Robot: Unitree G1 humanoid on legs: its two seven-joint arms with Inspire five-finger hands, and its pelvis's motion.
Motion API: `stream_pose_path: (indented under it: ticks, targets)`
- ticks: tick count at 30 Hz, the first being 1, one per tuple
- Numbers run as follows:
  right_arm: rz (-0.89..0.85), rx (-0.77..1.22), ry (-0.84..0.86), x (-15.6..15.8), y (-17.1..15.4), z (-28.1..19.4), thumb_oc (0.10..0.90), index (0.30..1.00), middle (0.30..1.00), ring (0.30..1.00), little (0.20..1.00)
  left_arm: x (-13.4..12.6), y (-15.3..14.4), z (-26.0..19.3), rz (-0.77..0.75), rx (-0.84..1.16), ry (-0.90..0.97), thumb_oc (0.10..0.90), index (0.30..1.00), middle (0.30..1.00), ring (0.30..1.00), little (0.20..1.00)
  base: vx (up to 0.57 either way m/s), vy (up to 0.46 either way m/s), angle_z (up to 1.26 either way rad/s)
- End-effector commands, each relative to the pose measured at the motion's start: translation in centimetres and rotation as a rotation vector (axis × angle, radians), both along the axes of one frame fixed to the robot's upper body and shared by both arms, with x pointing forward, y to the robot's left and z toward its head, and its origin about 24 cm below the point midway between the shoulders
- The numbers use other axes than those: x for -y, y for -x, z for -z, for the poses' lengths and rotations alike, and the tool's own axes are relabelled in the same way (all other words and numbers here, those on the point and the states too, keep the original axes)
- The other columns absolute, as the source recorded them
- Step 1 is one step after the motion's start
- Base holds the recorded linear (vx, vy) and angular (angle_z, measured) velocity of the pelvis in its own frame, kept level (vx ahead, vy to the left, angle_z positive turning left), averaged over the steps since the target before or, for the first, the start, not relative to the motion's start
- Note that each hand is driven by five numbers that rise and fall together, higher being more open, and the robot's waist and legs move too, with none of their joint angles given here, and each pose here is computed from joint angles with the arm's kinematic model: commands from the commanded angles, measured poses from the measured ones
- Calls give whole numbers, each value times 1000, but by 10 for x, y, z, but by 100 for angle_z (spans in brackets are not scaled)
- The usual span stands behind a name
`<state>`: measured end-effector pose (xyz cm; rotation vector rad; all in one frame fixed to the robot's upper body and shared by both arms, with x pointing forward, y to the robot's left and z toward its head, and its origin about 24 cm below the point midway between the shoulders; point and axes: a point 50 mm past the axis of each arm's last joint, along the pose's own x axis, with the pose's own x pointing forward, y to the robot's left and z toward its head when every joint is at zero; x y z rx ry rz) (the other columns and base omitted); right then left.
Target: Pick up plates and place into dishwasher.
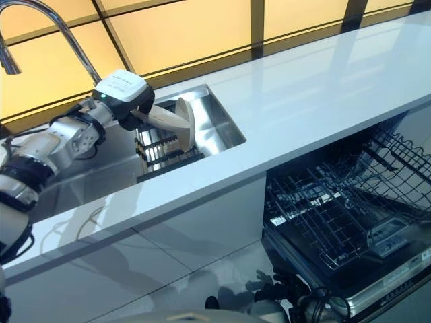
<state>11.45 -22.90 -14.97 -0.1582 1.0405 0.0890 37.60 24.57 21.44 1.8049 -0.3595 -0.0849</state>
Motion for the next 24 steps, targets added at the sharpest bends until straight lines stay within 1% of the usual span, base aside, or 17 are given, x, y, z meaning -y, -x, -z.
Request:
stream_pose_path:
  ticks: [1,5,6,8,11,12,13,14,17,21,24]
  targets:
    - [-27,-23,4,3,23,3,800,900,900,900,900,-38,12,-86,-94,343,161,100,300,300,300,200,0,0,0]
    - [-16,2,-8,1,20,2,800,900,900,900,900,-40,15,-90,-71,390,231,100,300,300,300,200,0,0,0]
    - [7,32,-23,1,16,0,800,900,900,900,900,-42,19,-92,-60,419,271,100,300,300,300,200,0,0,0]
    - [21,66,-36,1,12,-2,800,900,900,900,900,-44,21,-93,-54,442,293,100,300,300,300,200,0,0,0]
    - [46,171,-94,-3,-5,-11,800,900,900,900,900,-46,26,-93,-52,487,315,100,300,300,300,200,0,0,0]
    - [29,235,-127,-8,-17,-18,800,900,900,900,900,-49,30,-93,-52,506,329,100,300,300,300,200,-12,2,3]
    - [22,256,-143,-10,-22,-21,800,900,900,900,900,-50,31,-92,-49,515,337,100,300,300,300,200,-13,-3,5]
    - [-20,327,-185,-15,-32,-30,800,900,900,900,900,-53,35,-93,-45,534,347,100,300,300,300,200,-11,-3,3]
    - [-119,409,-205,-20,-44,-44,800,900,900,900,900,-59,42,-93,-27,569,362,100,300,300,300,200,0,0,0]
    - [-243,454,-243,-20,-56,-64,800,900,900,900,900,-58,53,-96,23,613,369,100,300,300,300,200,-2,-16,1]
    - [-317,456,-279,-17,-59,-76,800,900,900,900,900,-55,61,-94,56,637,369,100,300,300,300,200,-9,-24,5]
